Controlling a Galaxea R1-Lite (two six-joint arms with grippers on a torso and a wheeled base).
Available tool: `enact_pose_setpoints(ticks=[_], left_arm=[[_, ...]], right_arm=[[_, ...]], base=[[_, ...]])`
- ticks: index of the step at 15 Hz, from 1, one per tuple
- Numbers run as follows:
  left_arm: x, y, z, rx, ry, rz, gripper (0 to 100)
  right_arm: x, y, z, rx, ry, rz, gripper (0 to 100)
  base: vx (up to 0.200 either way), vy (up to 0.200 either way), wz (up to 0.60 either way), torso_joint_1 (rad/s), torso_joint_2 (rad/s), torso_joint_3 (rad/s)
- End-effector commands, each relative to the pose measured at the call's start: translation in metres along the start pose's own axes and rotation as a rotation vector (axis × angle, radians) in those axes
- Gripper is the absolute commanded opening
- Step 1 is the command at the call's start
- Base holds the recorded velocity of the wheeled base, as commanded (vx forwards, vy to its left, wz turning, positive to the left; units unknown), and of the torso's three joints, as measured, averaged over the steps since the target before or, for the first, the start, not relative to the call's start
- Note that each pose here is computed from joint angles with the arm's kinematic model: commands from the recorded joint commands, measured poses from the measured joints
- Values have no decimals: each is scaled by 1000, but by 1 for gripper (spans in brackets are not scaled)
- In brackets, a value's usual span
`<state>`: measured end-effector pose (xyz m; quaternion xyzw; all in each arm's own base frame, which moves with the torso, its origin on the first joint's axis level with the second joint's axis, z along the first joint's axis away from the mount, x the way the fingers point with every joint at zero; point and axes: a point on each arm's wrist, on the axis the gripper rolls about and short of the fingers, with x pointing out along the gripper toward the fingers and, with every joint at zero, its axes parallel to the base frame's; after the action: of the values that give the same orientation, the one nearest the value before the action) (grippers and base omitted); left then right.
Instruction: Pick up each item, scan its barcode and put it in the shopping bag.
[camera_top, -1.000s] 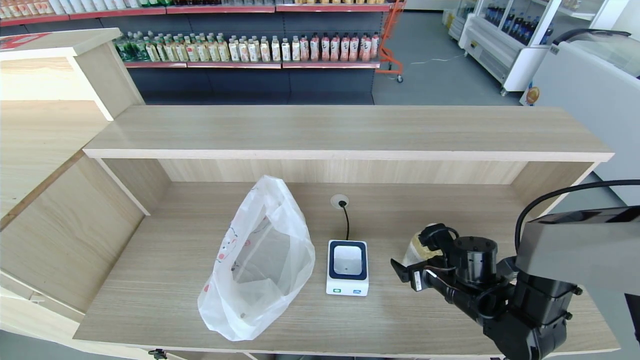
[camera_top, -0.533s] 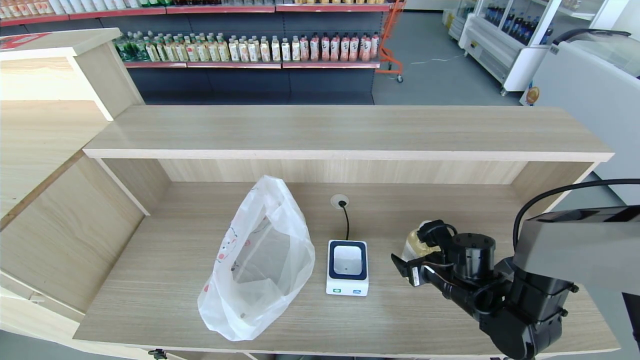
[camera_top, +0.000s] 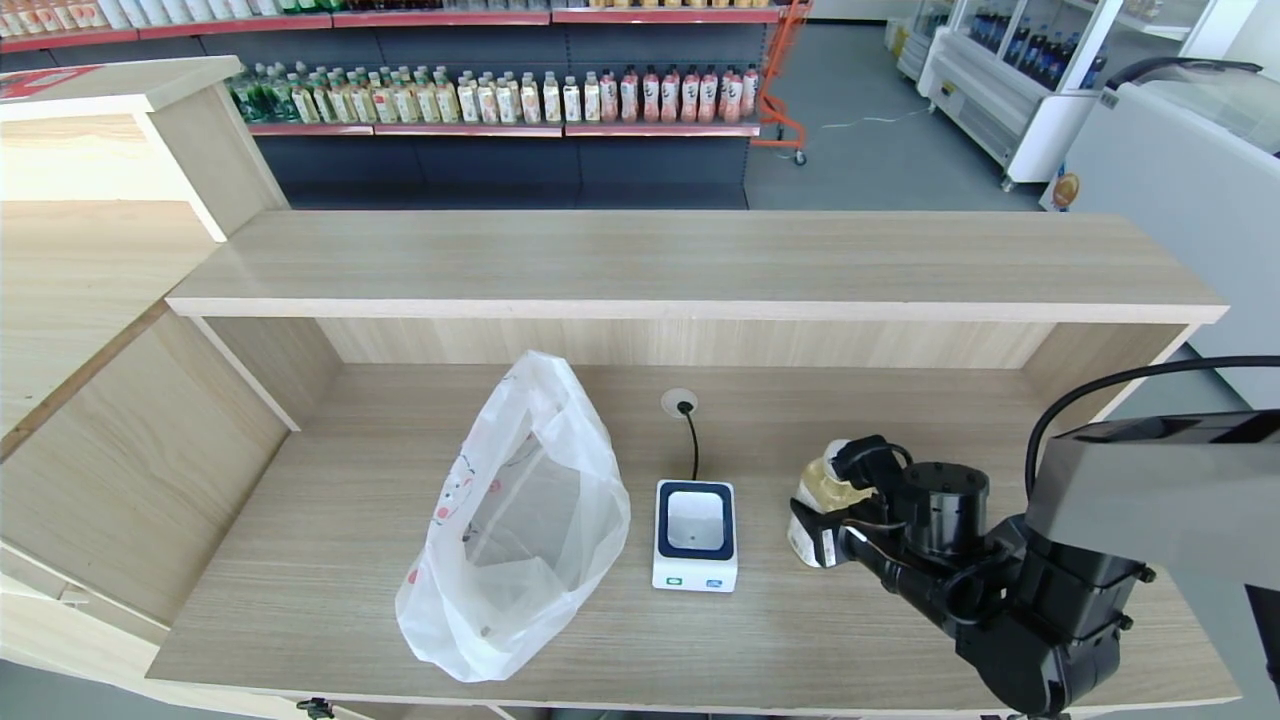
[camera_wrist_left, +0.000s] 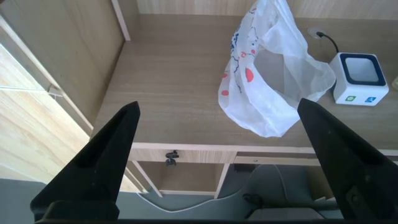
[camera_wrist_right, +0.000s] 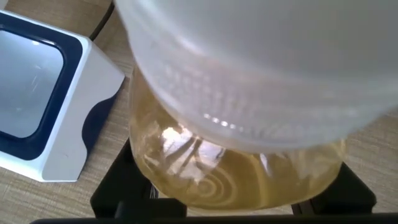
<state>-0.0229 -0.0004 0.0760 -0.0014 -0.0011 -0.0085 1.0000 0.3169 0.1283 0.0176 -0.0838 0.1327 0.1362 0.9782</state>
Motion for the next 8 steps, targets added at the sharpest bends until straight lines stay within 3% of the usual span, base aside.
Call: enact_pose_setpoints(ticks=[1, 2, 5, 8], left_arm=[[0, 0, 0, 0, -1, -1, 100], [0, 0, 0, 0, -1, 0, 100], [0, 0, 0, 0, -1, 0, 100], [0, 0, 0, 0, -1, -1, 100]], right_arm=[[-1, 0, 0, -1, 1, -1, 0], [-3, -1, 1, 3, 3, -2, 0], [-27, -14, 39, 123, -80, 21, 0], [-79, -44, 80, 218, -4, 230, 0]], base=[[0, 0, 0, 0, 0, 0], [0, 0, 0, 0, 0, 0], [0, 0, 0, 0, 0, 0], [0, 0, 0, 0, 0, 0]])
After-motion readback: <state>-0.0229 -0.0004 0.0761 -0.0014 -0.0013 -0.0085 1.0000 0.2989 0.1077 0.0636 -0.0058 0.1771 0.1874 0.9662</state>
